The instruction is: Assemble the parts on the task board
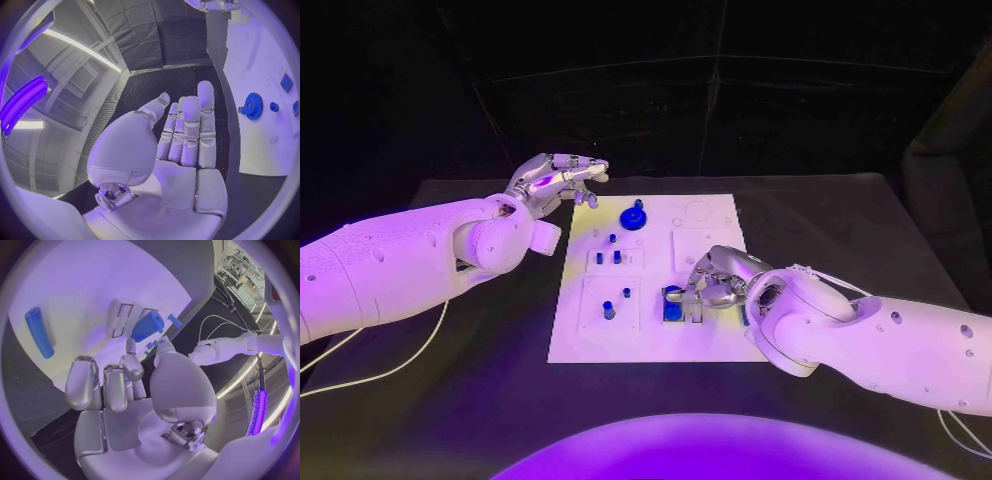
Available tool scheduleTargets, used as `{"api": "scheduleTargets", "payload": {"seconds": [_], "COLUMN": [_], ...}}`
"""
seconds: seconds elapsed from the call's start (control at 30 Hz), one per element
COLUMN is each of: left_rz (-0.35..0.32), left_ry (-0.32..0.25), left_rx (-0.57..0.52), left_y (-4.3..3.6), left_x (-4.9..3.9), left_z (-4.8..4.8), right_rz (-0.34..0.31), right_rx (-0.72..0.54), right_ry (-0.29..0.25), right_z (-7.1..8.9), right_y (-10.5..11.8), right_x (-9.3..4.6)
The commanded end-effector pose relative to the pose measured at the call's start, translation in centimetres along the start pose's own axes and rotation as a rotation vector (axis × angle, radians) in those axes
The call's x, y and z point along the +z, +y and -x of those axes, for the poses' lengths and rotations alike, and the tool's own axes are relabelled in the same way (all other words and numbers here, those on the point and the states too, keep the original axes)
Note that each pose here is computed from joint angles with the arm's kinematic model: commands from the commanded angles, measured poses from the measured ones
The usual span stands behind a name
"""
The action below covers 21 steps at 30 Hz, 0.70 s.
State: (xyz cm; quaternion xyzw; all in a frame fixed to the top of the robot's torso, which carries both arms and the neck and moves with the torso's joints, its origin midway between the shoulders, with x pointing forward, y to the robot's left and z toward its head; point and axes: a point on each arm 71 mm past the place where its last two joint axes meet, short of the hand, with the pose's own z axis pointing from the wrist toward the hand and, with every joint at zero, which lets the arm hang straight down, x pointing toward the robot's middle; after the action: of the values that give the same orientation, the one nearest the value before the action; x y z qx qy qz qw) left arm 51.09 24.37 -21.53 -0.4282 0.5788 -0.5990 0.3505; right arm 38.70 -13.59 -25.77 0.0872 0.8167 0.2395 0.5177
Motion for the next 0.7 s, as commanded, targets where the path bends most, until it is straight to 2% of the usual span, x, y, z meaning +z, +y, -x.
{"api": "scheduleTargets", "payload": {"seconds": [0.03,0.37,0.7], "left_rz": [-0.010,-0.008,-0.007], "left_ry": [0.012,0.011,0.009], "left_rx": [-0.008,-0.008,-0.006], "left_y": [-0.17,-0.16,-0.13], "left_x": [0.02,0.02,0.08], "left_z": [-0.13,-0.14,-0.13], "right_rz": [0.038,0.067,0.059], "right_rx": [-0.033,-0.095,-0.137], "right_ry": [0.015,0.031,-0.025], "right_z": [-0.06,-0.37,0.00], "right_y": [0.44,1.04,0.70], "right_x": [-0.15,-0.05,0.46]}}
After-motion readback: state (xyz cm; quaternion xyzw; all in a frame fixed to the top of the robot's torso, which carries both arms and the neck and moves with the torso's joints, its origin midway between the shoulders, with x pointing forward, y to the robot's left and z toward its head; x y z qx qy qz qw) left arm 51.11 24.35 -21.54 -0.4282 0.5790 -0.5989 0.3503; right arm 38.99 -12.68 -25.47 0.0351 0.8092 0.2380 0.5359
